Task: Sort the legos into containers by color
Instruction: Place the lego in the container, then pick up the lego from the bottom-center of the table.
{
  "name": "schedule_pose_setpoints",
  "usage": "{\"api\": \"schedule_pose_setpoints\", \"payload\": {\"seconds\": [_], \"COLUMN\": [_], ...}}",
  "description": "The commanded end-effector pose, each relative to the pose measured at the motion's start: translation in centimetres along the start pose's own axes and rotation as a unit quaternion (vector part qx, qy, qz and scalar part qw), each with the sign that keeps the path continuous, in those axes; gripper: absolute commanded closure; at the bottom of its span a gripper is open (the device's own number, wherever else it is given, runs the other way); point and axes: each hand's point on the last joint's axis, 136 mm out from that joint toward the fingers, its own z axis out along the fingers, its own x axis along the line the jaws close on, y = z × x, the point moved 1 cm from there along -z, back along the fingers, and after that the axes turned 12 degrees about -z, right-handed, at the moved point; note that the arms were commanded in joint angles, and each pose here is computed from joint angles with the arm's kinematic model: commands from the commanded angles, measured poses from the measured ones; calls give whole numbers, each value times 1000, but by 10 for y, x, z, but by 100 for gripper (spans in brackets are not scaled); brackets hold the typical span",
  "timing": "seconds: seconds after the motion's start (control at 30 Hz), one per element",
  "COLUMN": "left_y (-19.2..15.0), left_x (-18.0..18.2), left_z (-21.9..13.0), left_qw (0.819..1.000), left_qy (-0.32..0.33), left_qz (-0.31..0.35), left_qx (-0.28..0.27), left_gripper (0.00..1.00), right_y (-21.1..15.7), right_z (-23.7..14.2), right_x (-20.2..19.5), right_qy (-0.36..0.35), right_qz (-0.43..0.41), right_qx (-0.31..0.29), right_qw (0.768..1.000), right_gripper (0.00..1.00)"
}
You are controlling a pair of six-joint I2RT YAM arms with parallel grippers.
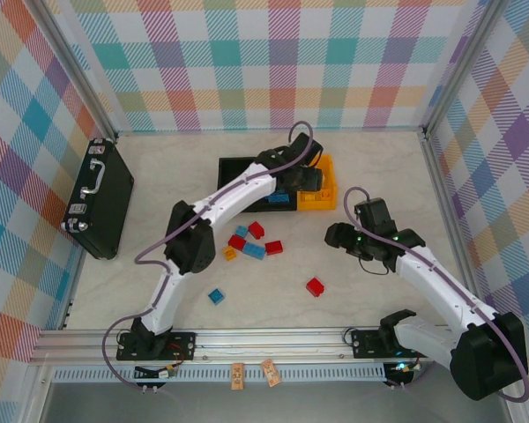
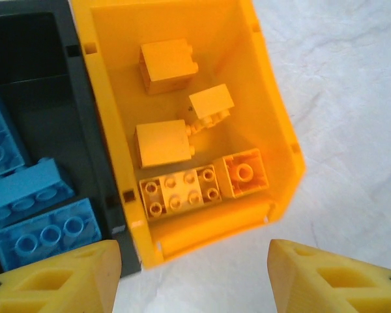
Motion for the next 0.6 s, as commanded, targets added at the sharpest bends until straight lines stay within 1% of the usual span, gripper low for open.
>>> {"api": "schedule_pose_setpoints", "payload": {"seconds": [0.0, 0.3, 0.43, 0.57], "left_y": [3, -43, -75, -110], "left_x": [-14, 27, 56, 90], "left_z": [-40, -78, -91, -104], "left_qw": [999, 998, 996, 996], "left_qy": [-44, -65, -71, -59], "left_qz": [-1, -1, -14, -28], "left_qx": [-17, 14, 43, 66], "left_gripper": [39, 38, 38, 38], "right_y": [3, -24, -37, -54], "right_z": [-9, -1, 4, 13], "right_x": [9, 23, 28, 29], "right_qy": [20, 34, 28, 11], "right_qz": [-7, -48, -74, -97], "right_qx": [1, 50, 71, 100], "right_qw": [1000, 997, 994, 990], "right_gripper": [30, 30, 30, 31]}}
